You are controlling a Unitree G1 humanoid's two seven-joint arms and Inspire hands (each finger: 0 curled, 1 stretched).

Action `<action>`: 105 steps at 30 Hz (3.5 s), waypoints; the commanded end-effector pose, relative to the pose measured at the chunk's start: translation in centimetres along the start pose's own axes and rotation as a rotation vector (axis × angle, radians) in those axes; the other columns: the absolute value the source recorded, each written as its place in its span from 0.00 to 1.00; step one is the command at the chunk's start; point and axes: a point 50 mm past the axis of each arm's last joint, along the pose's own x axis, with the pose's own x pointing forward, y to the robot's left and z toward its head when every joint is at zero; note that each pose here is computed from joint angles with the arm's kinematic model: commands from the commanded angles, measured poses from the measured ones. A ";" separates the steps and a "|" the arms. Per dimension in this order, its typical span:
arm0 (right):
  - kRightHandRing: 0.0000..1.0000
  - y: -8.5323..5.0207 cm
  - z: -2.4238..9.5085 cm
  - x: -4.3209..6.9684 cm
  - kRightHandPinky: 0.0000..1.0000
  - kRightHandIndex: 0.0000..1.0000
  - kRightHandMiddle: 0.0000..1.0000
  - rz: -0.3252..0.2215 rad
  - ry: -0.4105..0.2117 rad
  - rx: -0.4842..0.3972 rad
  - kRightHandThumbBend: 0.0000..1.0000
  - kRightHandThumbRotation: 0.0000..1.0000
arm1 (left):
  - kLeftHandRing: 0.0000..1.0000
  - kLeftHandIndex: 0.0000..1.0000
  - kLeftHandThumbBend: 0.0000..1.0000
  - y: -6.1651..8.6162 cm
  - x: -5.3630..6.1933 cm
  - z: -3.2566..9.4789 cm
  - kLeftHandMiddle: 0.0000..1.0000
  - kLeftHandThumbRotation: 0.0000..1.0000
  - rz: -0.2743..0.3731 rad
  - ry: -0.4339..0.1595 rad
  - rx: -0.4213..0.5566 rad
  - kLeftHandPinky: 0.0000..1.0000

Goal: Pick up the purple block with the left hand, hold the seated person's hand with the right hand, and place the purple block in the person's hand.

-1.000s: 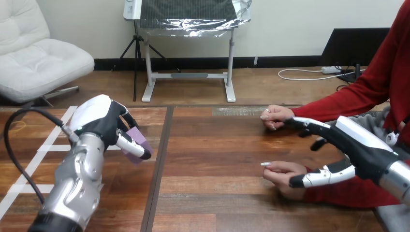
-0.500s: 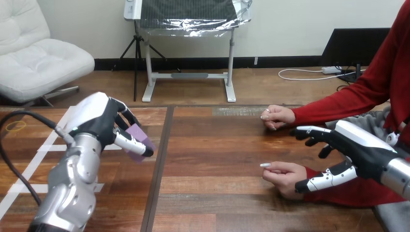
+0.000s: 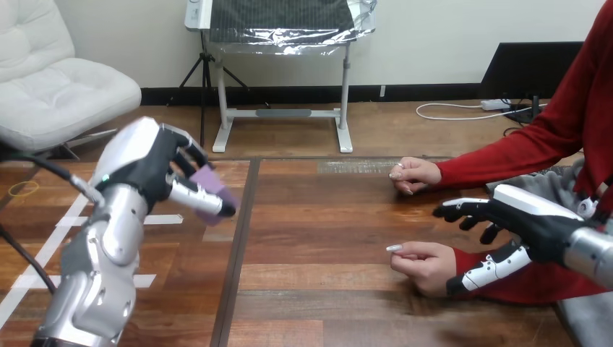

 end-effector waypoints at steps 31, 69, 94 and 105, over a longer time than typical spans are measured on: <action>0.83 -3.6 -0.5 1.2 0.69 0.84 0.84 0.022 0.178 -0.203 1.00 0.16 | 0.35 0.43 0.80 5.4 -1.2 3.0 0.42 0.00 0.126 -0.142 -0.039 0.29; 0.54 -1.5 -0.8 2.5 0.38 0.69 0.64 0.094 0.240 -0.230 1.00 0.08 | 0.35 0.43 0.79 6.0 -1.2 2.7 0.41 0.00 0.128 -0.146 -0.074 0.28; 0.25 0.0 -0.3 3.1 0.16 0.49 0.36 0.069 0.173 -0.251 0.95 0.10 | 0.34 0.42 0.79 6.0 -1.1 2.6 0.41 0.00 0.125 -0.171 -0.083 0.28; 0.26 0.1 -0.2 3.1 0.18 0.42 0.36 0.052 0.149 -0.260 0.93 0.08 | 0.35 0.42 0.79 6.0 -1.1 2.7 0.41 0.00 0.128 -0.168 -0.091 0.28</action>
